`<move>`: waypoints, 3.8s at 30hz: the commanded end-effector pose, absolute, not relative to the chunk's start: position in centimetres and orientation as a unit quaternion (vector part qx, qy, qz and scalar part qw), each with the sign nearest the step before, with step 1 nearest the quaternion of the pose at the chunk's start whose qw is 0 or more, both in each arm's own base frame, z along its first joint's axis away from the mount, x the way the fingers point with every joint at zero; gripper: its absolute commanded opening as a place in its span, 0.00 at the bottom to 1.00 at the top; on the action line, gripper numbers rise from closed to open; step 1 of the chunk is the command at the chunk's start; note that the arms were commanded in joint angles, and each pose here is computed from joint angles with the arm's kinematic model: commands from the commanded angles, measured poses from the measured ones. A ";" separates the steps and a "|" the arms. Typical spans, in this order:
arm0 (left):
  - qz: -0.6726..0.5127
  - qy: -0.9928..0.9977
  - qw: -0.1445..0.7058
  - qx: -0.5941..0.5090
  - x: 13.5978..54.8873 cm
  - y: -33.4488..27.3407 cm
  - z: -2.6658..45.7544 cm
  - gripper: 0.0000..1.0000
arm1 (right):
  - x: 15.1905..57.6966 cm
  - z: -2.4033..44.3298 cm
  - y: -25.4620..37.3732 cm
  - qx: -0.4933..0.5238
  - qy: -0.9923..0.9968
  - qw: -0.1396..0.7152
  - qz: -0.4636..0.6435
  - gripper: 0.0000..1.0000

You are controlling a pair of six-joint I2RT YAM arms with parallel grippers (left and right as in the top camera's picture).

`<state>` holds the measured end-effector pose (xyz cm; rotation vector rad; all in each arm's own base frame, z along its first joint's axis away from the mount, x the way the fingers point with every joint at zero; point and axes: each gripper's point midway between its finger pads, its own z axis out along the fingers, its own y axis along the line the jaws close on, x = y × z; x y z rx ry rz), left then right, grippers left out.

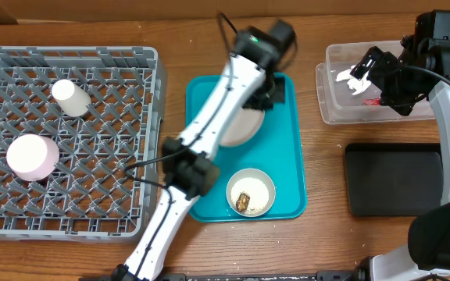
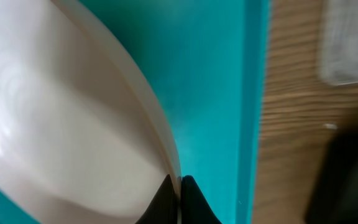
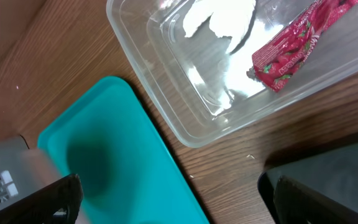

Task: Sort waste into correct bins and load items into the dishwasher
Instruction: 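Lift the white plate and stand it upright in the rack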

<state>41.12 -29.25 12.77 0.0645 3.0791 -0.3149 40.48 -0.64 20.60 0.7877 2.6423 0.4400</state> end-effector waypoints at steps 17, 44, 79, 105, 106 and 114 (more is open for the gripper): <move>-0.181 0.904 0.324 0.214 44.6 -5.1 34.7 0.04 | 40.5 20.9 -0.7 0.278 0.930 0.180 0.158 1.00; -0.441 0.846 0.252 0.159 43.2 -0.7 25.9 0.04 | 40.5 20.9 -0.7 0.278 0.930 0.180 0.158 1.00; -0.406 0.894 0.188 0.023 42.2 4.5 23.4 0.69 | 40.5 20.9 -0.7 0.278 0.930 0.180 0.158 1.00; -0.240 0.928 0.285 0.013 32.5 -3.0 38.4 1.00 | 40.5 20.9 -0.7 0.278 0.930 0.180 0.158 1.00; -0.239 0.930 0.278 0.019 32.2 -3.8 38.2 1.00 | 40.5 20.9 -0.7 0.278 0.930 0.180 0.158 1.00; -0.267 0.937 0.196 0.108 28.4 -11.0 35.3 1.00 | 40.5 20.9 -0.7 0.278 0.930 0.179 0.158 1.00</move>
